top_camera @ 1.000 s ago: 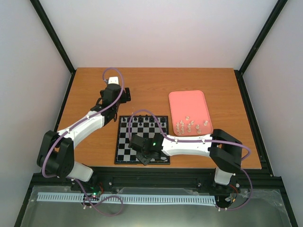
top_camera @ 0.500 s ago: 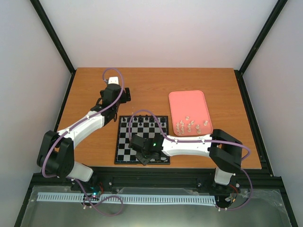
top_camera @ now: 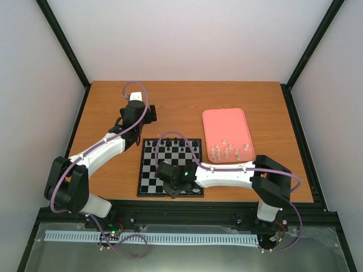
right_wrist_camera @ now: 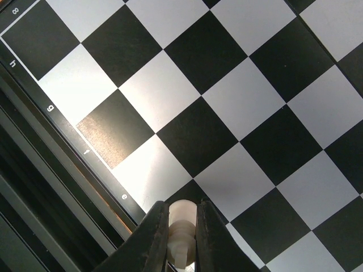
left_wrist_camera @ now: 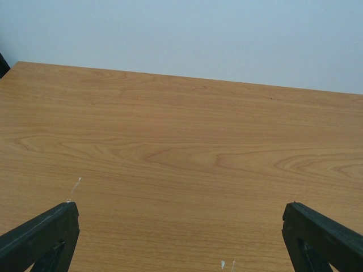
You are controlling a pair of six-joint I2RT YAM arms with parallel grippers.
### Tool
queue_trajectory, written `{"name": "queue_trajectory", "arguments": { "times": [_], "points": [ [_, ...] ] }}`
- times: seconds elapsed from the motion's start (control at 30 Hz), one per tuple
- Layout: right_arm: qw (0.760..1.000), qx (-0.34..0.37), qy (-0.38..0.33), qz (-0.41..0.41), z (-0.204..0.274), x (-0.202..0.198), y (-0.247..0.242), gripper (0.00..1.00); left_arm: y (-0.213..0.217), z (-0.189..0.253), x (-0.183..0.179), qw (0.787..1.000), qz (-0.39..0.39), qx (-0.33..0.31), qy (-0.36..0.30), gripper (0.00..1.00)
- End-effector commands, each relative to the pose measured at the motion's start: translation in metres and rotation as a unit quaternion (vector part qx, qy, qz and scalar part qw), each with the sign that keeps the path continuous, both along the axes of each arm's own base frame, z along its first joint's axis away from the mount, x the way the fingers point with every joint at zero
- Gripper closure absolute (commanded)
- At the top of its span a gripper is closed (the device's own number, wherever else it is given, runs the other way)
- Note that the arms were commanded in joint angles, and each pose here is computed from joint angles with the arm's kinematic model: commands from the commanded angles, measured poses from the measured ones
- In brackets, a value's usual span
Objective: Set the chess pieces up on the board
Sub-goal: Place the chess piece on the chessboard.
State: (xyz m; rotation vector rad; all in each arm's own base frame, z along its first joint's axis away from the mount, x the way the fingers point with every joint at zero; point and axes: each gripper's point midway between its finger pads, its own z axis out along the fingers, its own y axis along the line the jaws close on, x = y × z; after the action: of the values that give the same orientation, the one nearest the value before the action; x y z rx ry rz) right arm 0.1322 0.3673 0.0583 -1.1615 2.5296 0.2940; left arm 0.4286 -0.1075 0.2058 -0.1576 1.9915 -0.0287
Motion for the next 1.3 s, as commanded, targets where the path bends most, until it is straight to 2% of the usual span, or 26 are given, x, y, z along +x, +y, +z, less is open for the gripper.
{"name": "queue_trajectory", "arguments": {
  "times": [0.0, 0.17, 0.73, 1.27],
  "points": [
    [1.000, 0.001, 0.008, -0.001, 0.001, -0.008, -0.005, 0.95, 0.001, 0.007, 0.005, 1.000, 0.006, -0.011, -0.016, 0.00],
    [1.000, 0.000, 0.010, 0.003, -0.001, -0.011, -0.005, 0.94, 0.000, 0.008, 0.005, 1.000, 0.005, -0.012, -0.017, 0.00],
    [1.000, 0.008, -0.003, 0.006, 0.008, -0.011, -0.003, 0.80, 0.001, 0.009, 0.004, 1.000, 0.006, -0.011, -0.018, 0.00],
    [0.999, -0.009, -0.033, -0.008, 0.009, -0.002, -0.011, 0.77, 0.000, 0.007, 0.004, 1.000, 0.004, -0.013, -0.017, 0.00]
  ]
}}
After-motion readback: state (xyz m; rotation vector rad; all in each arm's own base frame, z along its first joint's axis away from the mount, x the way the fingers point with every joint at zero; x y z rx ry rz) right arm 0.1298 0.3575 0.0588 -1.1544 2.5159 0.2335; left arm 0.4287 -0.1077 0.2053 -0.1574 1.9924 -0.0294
